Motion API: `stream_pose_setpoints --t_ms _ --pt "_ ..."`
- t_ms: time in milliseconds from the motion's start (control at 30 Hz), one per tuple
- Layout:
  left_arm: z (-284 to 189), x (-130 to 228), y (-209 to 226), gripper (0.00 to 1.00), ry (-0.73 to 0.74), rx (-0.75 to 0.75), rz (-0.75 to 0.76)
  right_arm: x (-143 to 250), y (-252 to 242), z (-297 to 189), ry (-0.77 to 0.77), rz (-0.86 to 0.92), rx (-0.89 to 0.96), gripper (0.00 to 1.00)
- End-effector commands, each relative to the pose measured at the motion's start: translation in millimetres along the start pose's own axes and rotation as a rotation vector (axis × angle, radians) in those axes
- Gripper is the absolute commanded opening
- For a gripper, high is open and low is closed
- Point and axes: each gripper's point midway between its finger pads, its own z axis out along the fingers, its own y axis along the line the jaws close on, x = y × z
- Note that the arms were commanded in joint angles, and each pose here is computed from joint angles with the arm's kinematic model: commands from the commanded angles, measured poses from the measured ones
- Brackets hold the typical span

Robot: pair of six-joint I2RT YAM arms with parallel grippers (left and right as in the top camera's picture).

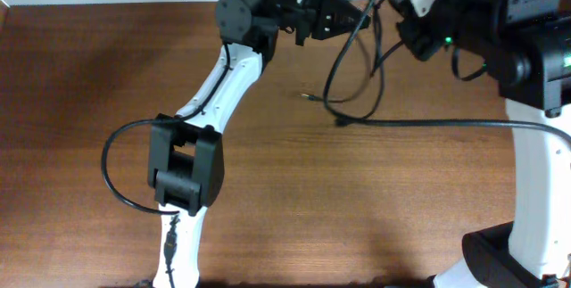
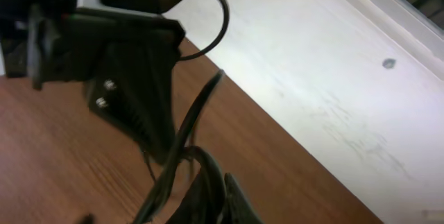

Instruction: Untangle cables

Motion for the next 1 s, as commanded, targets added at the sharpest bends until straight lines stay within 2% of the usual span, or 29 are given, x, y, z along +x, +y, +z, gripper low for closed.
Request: stream_pose_setpoints --t_ms 0,133,233,300,500,667,967 --pt "11.3 -3.1 -2.9 0.0 -0.025 0.014 -0.011 -6.2 2.3 -10.2 -0.041 0.013 -0.021 0.04" --pt "22.3 -6.2 -5.8 0.04 -0.049 0.028 -0.014 -5.6 2.5 -10.2 -0.039 0.014 -0.022 0.04" --pt "30.2 -10.8 -7.5 0.15 -0.081 0.034 -0.016 -5.5 2.5 -10.2 -0.039 0.014 -0.022 0.04" --pt "32.7 -12.6 -8.0 0.27 -0.093 0.036 -0.016 -5.1 1.8 -10.2 -0.036 0.015 -0.018 0.04" --pt "22.4 -14.8 -3.8 0.27 -0.1 0.016 -0.015 7.1 -22.3 -12.9 -0.002 0.061 0.061 0.04" --pt "21.5 -15.0 -3.4 0.33 -0.101 0.014 -0.014 18.3 -41.8 -17.8 0.01 0.109 0.101 0.04" --pt "21.9 -16.3 -3.3 0.35 -0.108 0.013 -0.014 12.6 -33.4 -17.9 -0.024 0.122 0.046 0.04"
